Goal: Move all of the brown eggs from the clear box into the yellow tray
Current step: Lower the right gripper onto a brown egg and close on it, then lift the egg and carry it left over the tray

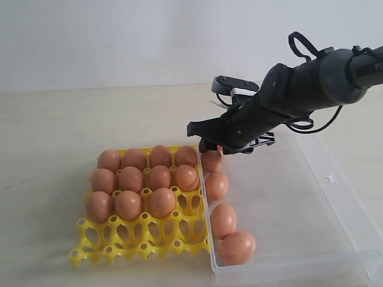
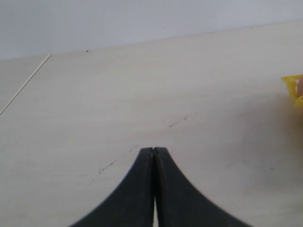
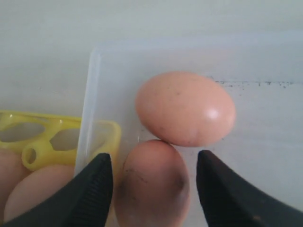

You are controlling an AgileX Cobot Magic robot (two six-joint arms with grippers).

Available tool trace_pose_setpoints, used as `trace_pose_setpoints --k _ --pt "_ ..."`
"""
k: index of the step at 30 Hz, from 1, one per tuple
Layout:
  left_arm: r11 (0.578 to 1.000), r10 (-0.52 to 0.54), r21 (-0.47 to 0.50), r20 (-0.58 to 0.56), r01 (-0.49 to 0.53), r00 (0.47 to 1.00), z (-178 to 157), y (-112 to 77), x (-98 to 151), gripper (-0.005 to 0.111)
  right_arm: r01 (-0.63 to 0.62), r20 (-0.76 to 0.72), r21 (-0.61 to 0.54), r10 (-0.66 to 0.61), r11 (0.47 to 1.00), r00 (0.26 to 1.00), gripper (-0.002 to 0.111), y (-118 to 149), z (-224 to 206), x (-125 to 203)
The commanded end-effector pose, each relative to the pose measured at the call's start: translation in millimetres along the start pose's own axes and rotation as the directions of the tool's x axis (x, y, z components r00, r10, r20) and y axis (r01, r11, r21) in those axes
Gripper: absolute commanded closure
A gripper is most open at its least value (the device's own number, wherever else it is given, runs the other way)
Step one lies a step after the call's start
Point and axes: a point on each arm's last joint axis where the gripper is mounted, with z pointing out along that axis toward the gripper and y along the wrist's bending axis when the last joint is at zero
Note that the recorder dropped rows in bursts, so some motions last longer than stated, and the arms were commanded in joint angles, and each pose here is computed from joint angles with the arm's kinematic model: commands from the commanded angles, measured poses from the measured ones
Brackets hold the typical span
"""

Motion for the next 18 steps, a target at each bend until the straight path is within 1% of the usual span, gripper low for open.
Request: trace_pose_setpoints --k 1,8,15,18 --pt "1.000 -0.003 0.004 0.013 0.003 1.000 0 -0.1 -2 0.107 0.009 -0.020 -0.008 -0.009 1.000 1.000 0.055 5 8 2" --pt "1.000 -0.003 0.004 0.013 0.003 1.000 0 -0.1 -2 0.107 0.014 -0.049 0.008 -0.014 1.000 0.999 0.055 0 20 9" --pt "1.000 -0.003 0.004 0.013 0.003 1.000 0 -0.1 -2 0.107 0.016 -0.017 0.020 -0.016 1.000 1.000 0.056 -3 24 7" --pt "1.000 -0.003 0.004 0.013 0.003 1.000 0 -0.1 -2 0.107 0.035 -0.010 0.024 -0.034 0.999 0.999 0.061 -3 26 7"
